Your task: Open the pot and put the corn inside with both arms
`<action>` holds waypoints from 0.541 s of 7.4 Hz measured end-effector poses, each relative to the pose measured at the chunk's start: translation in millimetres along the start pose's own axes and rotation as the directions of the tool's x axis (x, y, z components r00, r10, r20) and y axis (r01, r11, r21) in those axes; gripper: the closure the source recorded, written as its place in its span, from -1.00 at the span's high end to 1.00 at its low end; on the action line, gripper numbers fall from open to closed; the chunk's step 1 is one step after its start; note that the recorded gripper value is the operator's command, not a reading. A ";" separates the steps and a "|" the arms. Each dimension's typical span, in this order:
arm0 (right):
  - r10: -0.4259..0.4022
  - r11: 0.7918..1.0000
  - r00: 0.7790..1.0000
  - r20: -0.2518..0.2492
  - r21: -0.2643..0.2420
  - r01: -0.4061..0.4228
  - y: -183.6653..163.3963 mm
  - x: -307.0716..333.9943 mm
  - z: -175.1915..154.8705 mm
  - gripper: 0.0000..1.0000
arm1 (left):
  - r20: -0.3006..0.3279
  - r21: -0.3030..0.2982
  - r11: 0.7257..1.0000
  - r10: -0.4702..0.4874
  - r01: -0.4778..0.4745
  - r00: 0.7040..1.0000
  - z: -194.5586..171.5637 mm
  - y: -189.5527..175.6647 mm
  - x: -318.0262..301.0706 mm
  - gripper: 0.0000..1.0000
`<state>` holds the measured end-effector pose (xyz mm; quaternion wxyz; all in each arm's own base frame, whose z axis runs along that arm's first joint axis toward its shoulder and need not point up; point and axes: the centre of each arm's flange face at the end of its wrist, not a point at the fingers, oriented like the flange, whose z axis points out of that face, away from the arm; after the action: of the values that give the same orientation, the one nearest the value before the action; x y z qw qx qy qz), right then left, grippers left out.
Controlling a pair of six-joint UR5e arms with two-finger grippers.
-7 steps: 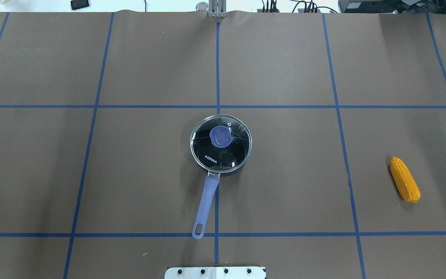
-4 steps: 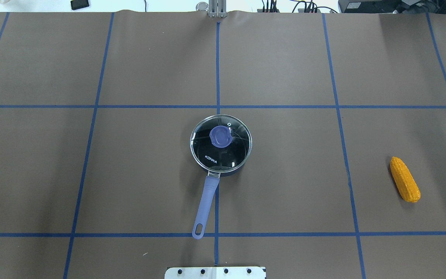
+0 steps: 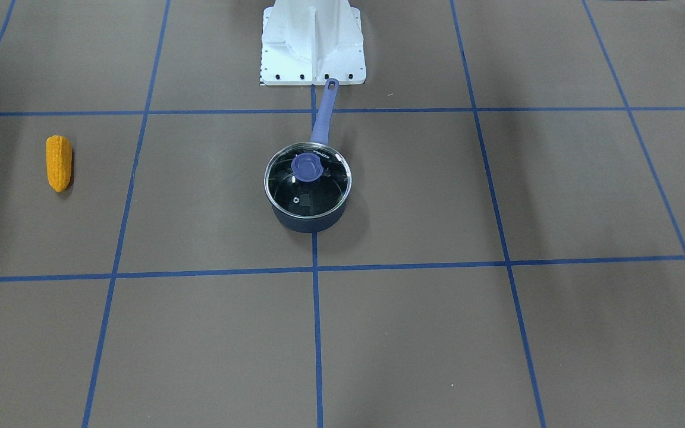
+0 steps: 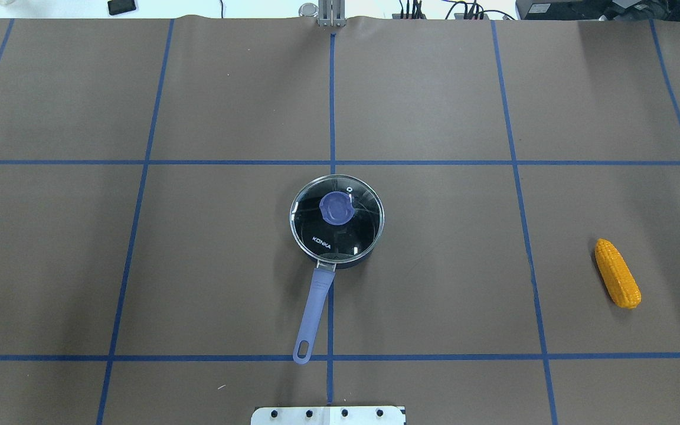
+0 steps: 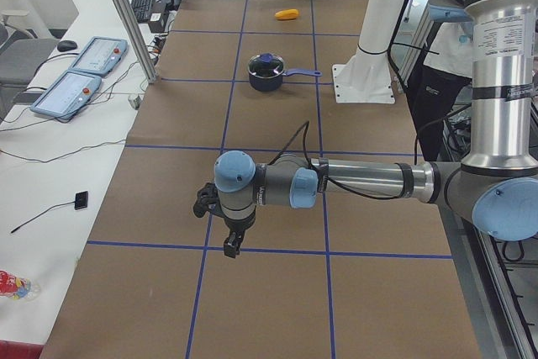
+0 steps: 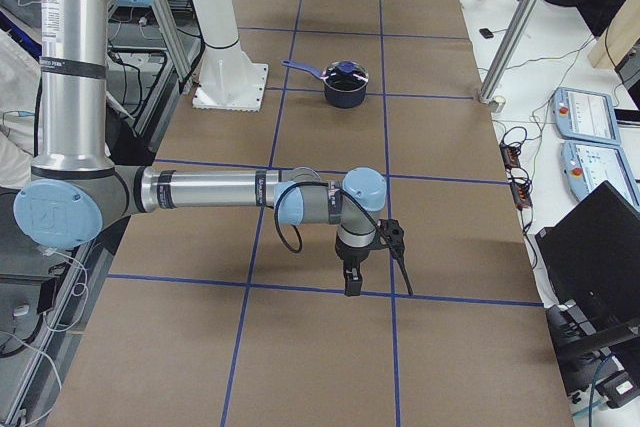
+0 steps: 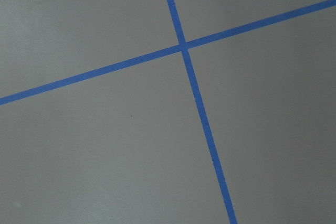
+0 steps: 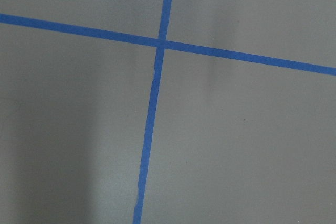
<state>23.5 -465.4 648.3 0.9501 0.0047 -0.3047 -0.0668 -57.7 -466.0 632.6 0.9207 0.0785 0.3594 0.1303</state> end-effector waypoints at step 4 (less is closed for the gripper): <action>-0.002 1.000 1.000 -0.001 0.004 0.002 -0.4 -0.6 -1.7 1.00 | 0.047 0.146 0.978 0.143 -0.148 0.989 -42.5 -66.0 26.3 0.97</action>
<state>24.0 -465.8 646.4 0.9502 0.0070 -0.3043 -0.0674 -55.9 -519.0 569.0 0.9066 0.1756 0.3447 0.1686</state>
